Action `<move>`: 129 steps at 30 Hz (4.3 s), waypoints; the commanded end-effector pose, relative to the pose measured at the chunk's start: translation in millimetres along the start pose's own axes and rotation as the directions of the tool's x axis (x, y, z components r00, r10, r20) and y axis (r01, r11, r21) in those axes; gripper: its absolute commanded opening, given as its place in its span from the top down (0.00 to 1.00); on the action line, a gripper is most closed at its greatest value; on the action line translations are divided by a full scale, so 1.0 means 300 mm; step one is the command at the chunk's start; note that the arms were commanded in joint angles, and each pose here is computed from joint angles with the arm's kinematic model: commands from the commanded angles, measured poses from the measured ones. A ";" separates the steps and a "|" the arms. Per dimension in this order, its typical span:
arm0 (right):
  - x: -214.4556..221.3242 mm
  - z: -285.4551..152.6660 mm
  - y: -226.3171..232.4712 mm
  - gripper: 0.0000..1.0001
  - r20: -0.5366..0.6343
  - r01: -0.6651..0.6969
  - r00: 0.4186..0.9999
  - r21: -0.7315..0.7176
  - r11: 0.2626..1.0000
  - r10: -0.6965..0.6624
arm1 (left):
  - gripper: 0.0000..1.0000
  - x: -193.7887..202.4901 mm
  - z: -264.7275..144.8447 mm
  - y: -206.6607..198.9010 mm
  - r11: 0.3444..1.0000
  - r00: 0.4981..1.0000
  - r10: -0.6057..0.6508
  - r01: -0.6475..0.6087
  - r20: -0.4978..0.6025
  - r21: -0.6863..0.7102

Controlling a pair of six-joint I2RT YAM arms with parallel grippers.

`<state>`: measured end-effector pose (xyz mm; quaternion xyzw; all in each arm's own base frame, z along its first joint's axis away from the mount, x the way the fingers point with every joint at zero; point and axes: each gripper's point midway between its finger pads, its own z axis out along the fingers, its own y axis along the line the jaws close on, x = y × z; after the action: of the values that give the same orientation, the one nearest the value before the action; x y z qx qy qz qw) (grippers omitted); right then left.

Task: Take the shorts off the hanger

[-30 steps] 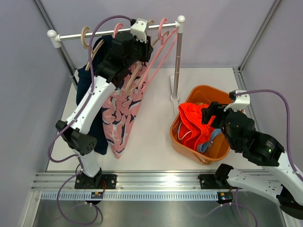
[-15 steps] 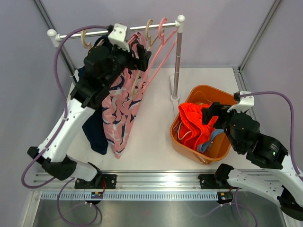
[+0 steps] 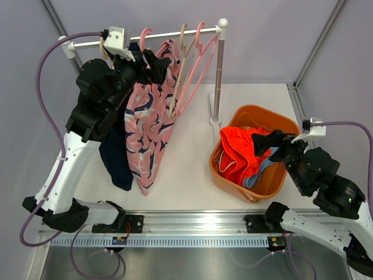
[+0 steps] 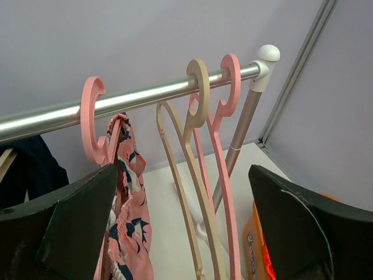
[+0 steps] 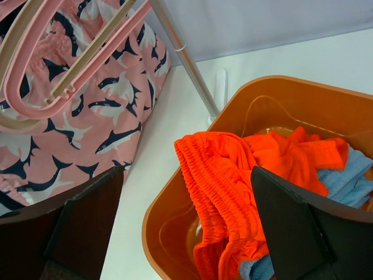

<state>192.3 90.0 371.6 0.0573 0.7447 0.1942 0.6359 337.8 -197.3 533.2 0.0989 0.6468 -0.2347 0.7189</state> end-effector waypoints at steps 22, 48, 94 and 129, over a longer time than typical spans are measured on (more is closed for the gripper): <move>-0.018 -0.006 0.029 0.00 0.011 -0.029 1.000 -0.046 0.999 0.029 | 0.01 -0.096 0.014 0.096 0.958 0.967 -0.250 0.254 -0.040 0.134; 0.014 0.047 0.087 0.01 -0.026 0.013 1.000 -0.073 0.997 -0.015 | 0.10 0.248 0.223 0.339 0.992 0.981 -0.099 0.085 -0.168 -0.091; 0.090 0.101 0.092 0.01 -0.060 0.067 0.996 -0.056 0.996 -0.071 | 1.00 0.086 0.165 0.245 0.979 0.985 0.134 -0.149 -0.111 -0.139; 0.175 0.188 0.220 0.00 -0.155 0.105 0.980 -0.152 0.983 -0.128 | 1.00 0.714 -0.470 -0.124 0.969 0.735 0.197 -0.044 -0.649 0.245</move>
<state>225.0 174.9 316.7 -0.0499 0.8005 0.1874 0.5671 234.4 -195.0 289.4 0.2527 0.8573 -0.1419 0.4255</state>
